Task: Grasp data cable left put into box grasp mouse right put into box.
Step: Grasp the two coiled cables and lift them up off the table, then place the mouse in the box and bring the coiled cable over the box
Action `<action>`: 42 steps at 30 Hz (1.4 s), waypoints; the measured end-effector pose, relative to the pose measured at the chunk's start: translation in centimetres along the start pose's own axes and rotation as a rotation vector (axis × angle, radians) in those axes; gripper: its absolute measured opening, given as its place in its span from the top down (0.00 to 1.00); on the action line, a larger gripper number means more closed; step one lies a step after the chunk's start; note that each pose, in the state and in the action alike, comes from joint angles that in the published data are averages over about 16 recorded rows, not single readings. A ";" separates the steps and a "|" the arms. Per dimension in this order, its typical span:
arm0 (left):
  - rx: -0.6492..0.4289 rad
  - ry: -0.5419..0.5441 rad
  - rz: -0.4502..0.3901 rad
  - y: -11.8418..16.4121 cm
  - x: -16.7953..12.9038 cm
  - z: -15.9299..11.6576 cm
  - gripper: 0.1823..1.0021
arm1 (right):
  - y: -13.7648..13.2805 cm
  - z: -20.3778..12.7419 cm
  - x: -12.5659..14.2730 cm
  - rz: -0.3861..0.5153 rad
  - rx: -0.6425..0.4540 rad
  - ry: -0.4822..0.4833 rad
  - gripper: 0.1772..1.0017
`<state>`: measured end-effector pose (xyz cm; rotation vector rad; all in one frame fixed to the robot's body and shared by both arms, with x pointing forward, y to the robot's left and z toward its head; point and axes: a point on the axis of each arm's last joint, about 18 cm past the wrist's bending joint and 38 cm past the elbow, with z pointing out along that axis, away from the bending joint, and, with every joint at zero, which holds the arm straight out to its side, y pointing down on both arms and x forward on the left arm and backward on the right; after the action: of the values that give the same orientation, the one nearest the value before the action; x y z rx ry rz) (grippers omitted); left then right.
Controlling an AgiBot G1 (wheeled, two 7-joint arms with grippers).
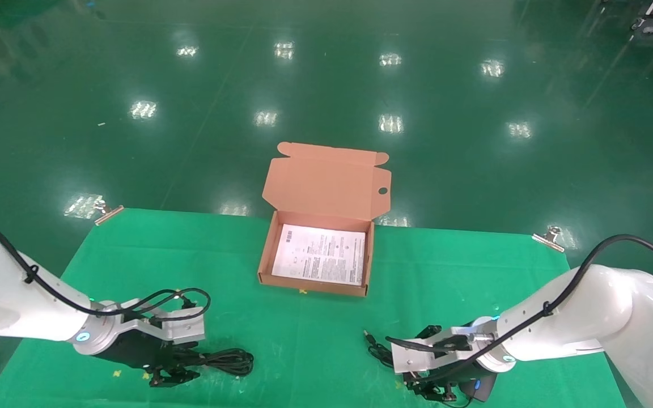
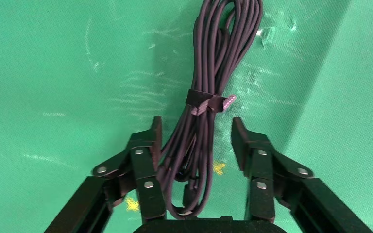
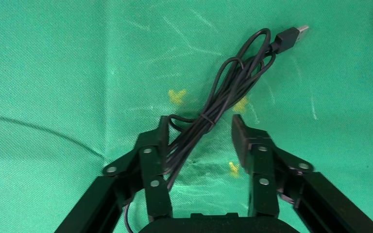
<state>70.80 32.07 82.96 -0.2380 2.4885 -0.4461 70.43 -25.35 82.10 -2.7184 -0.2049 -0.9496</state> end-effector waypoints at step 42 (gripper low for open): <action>0.100 -0.246 0.218 -4.2 -6.3 -8.3 0.89 | 1.3 -16.9 12.6 0.130 0.135 0.488 0.96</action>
<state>71.28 32.05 94.20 0.0191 2.2143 -0.4216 70.51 -30.81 102.53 -2.2638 0.0028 -1.4566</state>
